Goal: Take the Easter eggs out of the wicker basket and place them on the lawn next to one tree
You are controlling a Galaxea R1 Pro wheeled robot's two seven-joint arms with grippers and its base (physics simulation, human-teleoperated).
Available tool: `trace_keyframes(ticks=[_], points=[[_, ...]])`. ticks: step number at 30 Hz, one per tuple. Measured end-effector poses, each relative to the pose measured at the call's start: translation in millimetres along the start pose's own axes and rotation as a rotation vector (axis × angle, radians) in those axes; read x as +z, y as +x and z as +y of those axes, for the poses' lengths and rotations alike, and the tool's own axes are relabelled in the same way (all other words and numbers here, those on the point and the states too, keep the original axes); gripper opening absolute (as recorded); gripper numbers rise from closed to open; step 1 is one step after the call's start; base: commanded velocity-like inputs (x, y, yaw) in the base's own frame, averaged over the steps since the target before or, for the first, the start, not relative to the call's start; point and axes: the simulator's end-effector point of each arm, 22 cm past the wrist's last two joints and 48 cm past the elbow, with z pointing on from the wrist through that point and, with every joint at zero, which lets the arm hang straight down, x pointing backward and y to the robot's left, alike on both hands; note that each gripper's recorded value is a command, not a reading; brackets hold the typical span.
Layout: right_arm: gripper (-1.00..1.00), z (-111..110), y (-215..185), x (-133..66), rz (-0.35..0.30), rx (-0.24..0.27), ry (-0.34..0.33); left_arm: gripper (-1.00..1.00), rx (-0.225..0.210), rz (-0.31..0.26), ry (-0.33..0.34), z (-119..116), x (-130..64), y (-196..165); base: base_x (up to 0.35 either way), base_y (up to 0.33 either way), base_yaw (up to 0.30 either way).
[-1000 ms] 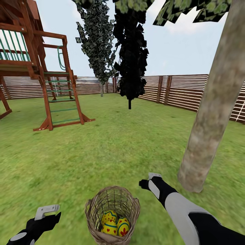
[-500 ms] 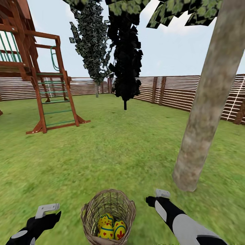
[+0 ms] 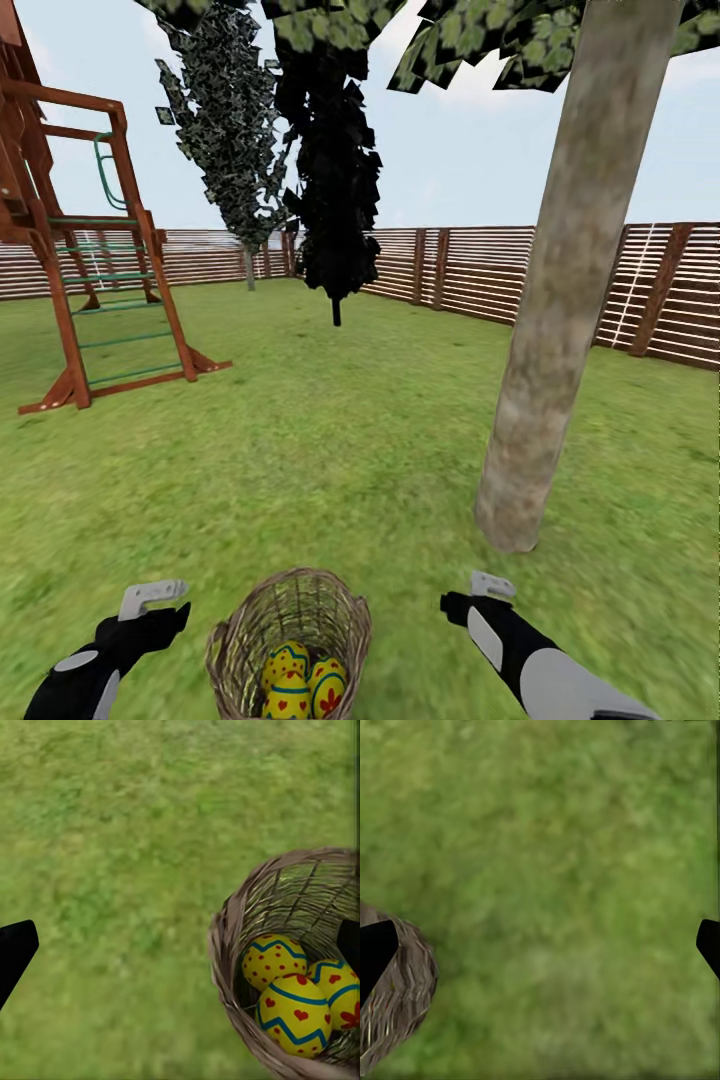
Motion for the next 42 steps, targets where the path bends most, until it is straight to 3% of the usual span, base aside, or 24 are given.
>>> trace_keyframes(ticks=[5, 15, 23, 29, 33, 37, 42], points=[[1.0, -2.8, -4.6, -6.2, -0.027, 0.015, 0.007, 1.0, 0.006, 0.031, 0.014, -7.3, 3.6, 5.2, 0.0, 0.0, -0.019], [1.0, -7.1, -2.2, -18.8, -0.02, 0.015, 0.019, 1.0, 0.065, 0.107, 0.099, -59.8, 34.8, 10.2, 0.0, 0.0, -0.002], [1.0, -7.1, -15.2, -29.7, -0.053, 0.019, 0.022, 1.0, 0.074, 0.104, 0.117, -71.9, 31.5, -11.9, 0.0, 0.0, 0.0], [1.0, -6.6, -21.6, -37.7, -0.059, 0.02, 0.023, 1.0, 0.083, 0.077, 0.127, -81.6, 31.5, -52.0, 0.0, 0.0, 0.0], [1.0, -6.5, -23.9, -42.8, -0.057, 0.02, 0.023, 1.0, 0.089, 0.094, 0.134, -87.6, 34.2, -63.3, 0.0, 0.0, 0.0], [1.0, -6.3, -26.7, -47.9, -0.056, 0.02, 0.024, 1.0, 0.086, 0.145, 0.141, -94.5, 45.0, -67.6, 0.0, 0.0, 0.0], [1.0, -5.9, -30.2, -54.3, -0.055, 0.018, 0.024, 1.0, 0.067, 0.281, 0.171, -120.7, 61.8, -57.2, 0.0, 0.0, 0.0]])
